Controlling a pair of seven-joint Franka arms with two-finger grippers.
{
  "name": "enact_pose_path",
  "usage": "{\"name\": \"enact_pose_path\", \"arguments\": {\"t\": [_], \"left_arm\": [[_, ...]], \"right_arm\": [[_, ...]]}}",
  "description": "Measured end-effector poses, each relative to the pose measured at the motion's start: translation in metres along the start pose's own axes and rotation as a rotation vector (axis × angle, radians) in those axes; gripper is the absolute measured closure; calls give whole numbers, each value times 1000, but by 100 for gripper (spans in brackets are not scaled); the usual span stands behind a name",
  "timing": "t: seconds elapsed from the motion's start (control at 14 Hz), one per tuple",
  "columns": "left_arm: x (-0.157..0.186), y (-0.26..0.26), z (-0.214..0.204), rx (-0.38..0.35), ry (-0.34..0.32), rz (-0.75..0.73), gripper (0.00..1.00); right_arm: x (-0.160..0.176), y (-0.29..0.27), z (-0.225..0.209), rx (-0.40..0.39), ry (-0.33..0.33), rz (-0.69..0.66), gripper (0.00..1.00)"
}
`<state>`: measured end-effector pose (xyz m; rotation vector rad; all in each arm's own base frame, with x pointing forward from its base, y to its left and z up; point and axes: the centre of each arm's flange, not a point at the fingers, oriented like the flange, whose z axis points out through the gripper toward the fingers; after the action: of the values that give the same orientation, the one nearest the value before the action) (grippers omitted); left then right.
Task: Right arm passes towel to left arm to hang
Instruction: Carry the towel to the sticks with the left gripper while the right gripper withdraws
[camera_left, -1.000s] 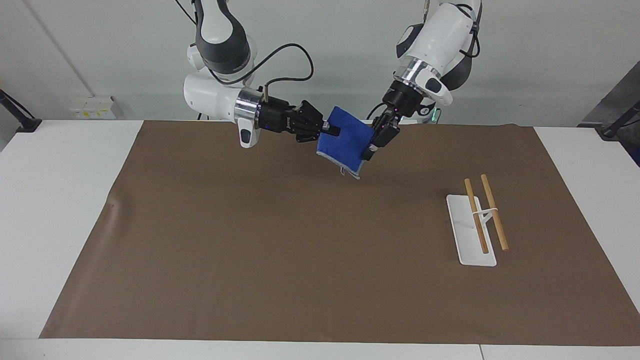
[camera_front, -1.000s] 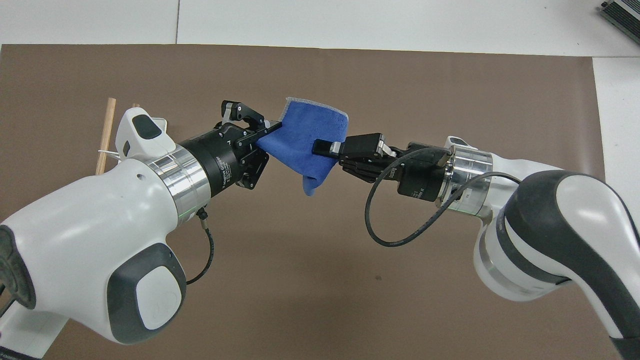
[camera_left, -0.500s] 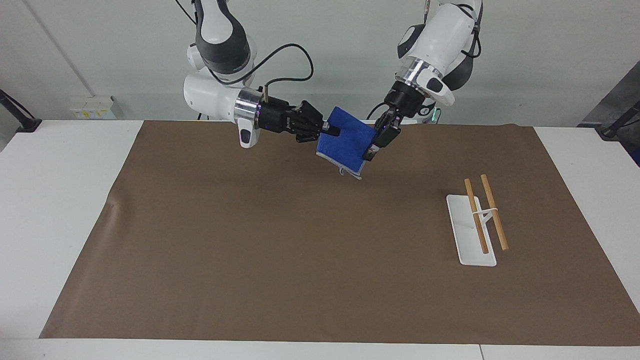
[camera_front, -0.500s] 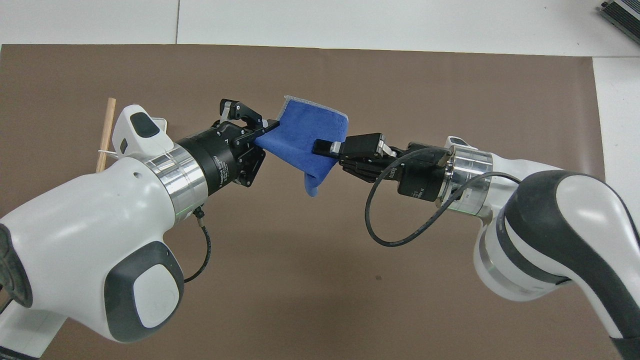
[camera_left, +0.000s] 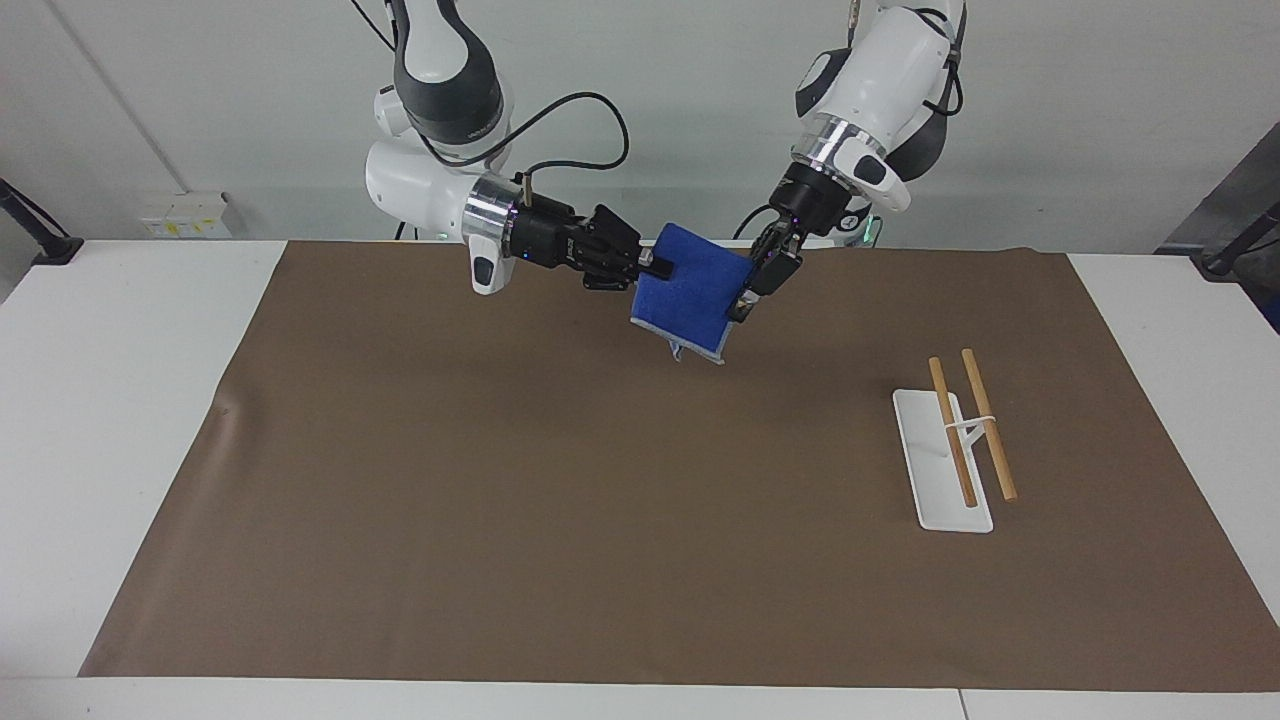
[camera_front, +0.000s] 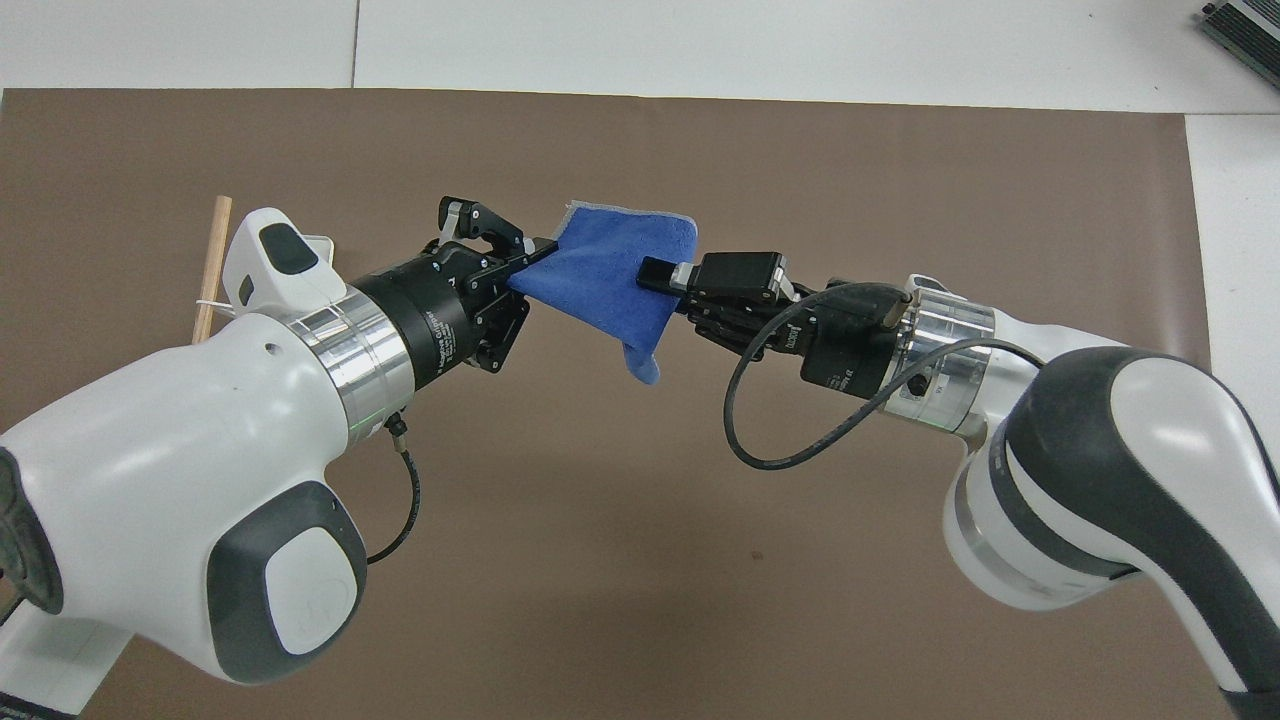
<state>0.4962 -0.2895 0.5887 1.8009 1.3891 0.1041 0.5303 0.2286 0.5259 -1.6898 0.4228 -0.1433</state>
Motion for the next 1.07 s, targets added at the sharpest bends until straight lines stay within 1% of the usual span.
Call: {"name": "enact_pose_path", "arguments": {"t": [0.21,0.29,0.36,0.43,0.64,0.79,0.93,1.07], "left_arm": [[9,3,-1,-5,11,34,97],[13,4,-2,-7,17,53,97],[20,6,-2,-9,25,68,97],[28,8,-4,-12,35,81,97],[59,14,-8,-20,76,114,97],[82,16,-12,-21,105,117,97],[110,16,-16,-19,140,98,97],[138,12,-19,-11,174,99,97]], "right_arm": [[-5,-4,3,-1,3,0,30],[-5,-3,2,-9,6,-7,20],[-3,-2,0,-36,13,-31,8],[-1,0,-2,-82,17,-71,0],[12,5,-17,-251,17,-215,0],[30,13,-38,-381,29,-304,0],[53,23,-65,-533,43,-393,0],[70,31,-89,-697,43,-484,0]]}}
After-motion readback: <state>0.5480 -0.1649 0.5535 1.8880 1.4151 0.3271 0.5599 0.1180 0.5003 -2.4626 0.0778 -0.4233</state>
